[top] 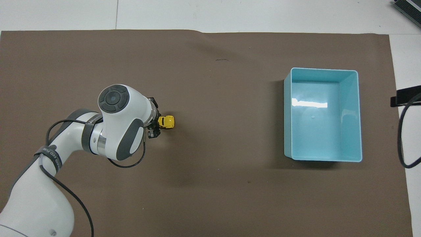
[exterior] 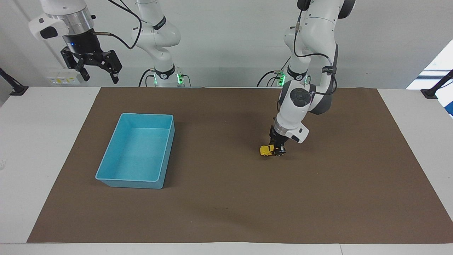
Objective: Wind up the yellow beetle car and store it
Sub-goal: 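Press the car down and drag it backward with the left gripper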
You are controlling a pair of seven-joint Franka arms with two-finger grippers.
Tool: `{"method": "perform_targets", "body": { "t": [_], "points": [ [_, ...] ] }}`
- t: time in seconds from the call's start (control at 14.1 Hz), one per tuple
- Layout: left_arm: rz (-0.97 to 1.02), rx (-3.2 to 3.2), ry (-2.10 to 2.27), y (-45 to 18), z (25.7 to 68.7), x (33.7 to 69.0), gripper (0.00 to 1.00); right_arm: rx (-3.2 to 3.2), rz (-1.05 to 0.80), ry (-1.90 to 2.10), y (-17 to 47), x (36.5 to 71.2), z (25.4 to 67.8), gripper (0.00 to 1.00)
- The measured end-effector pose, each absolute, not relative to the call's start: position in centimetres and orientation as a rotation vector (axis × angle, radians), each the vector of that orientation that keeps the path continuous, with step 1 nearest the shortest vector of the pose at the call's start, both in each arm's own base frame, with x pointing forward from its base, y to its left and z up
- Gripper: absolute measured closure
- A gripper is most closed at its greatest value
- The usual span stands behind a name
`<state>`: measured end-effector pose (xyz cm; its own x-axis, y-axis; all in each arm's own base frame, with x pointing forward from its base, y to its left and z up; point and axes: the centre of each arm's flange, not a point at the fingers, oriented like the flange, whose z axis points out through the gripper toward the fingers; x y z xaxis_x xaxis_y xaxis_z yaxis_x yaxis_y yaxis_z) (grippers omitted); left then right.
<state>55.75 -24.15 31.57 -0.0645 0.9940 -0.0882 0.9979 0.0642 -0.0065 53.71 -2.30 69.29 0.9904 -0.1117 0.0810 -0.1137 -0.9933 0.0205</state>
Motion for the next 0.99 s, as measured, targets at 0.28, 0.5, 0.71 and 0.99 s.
{"method": "perform_targets", "body": {
  "t": [0.28, 0.5, 0.71, 0.99],
  "points": [
    [-0.1, 2.112, 2.248, -21.2, 31.6, 56.6, 0.56, 3.109, 0.124, -0.176, -2.3, 53.7, 69.3, 0.0],
    [-0.103, 2.115, 2.253, -19.4, 31.6, 57.0, 0.56, 3.109, 0.124, -0.176, -2.3, 53.7, 69.3, 0.0],
    [-0.105, 2.101, 2.27, -17.5, 31.6, 57.4, 0.56, 3.109, 0.124, -0.176, -2.3, 53.7, 69.3, 0.0],
    [-0.106, 2.076, 2.298, -15.5, 31.6, 57.8, 0.56, 3.109, 0.124, -0.176, -2.3, 53.7, 69.3, 0.0]
  ]
}}
